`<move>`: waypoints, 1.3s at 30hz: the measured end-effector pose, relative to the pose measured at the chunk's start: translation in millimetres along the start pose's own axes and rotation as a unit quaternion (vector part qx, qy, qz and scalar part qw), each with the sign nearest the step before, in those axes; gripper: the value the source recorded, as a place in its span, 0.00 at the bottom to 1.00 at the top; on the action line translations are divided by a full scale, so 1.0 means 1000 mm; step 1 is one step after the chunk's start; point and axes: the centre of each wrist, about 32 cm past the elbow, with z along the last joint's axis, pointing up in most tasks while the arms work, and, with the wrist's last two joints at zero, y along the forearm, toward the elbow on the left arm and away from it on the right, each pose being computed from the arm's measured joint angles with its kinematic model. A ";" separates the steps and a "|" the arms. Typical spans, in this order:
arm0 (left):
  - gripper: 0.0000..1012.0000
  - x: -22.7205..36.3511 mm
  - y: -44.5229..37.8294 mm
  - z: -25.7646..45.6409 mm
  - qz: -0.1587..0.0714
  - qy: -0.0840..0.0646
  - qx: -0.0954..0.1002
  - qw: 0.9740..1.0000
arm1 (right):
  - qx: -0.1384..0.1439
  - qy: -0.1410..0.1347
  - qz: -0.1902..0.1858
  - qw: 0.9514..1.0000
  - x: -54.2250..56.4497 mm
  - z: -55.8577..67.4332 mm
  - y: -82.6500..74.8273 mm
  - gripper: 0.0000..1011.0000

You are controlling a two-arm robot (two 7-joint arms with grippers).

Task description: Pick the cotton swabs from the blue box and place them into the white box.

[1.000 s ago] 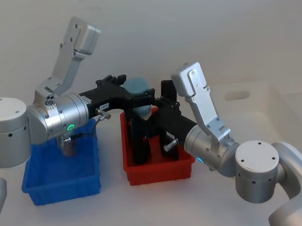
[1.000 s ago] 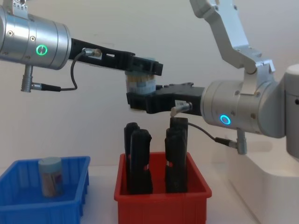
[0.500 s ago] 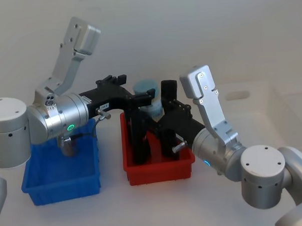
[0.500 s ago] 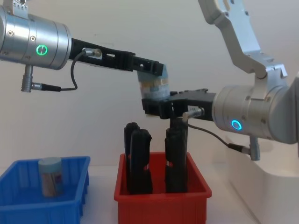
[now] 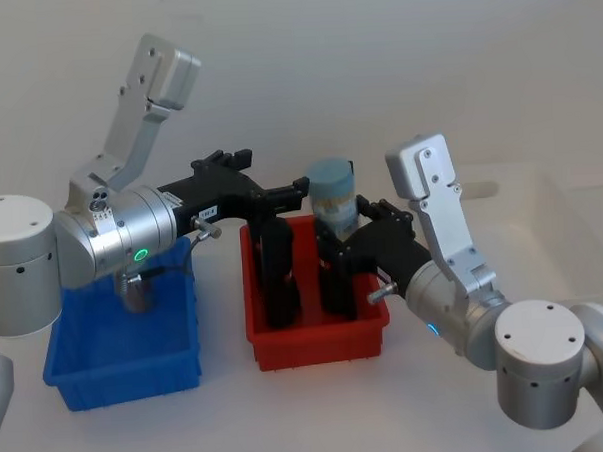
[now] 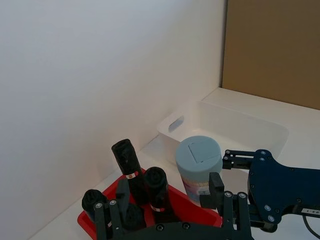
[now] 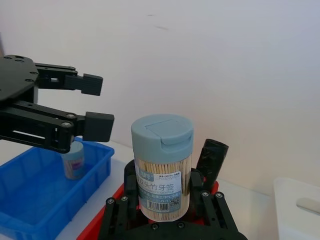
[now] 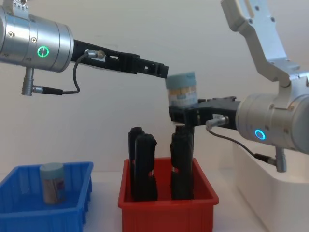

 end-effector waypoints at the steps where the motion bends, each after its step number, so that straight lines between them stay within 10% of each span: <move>1: 0.99 0.0000 0.0000 0.0000 0.000 0.000 0.000 1.000 | 0.000 0.000 -0.006 1.000 0.001 -0.001 -0.001 0.61; 17: 0.99 0.0000 0.0000 0.0000 0.000 0.000 0.000 1.000 | 0.016 -0.004 -0.078 0.997 0.015 -0.013 -0.031 0.61; 39: 0.99 0.0000 0.0000 0.0000 0.000 0.000 0.000 1.000 | 0.005 0.004 -0.168 0.986 0.083 -0.067 -0.071 0.61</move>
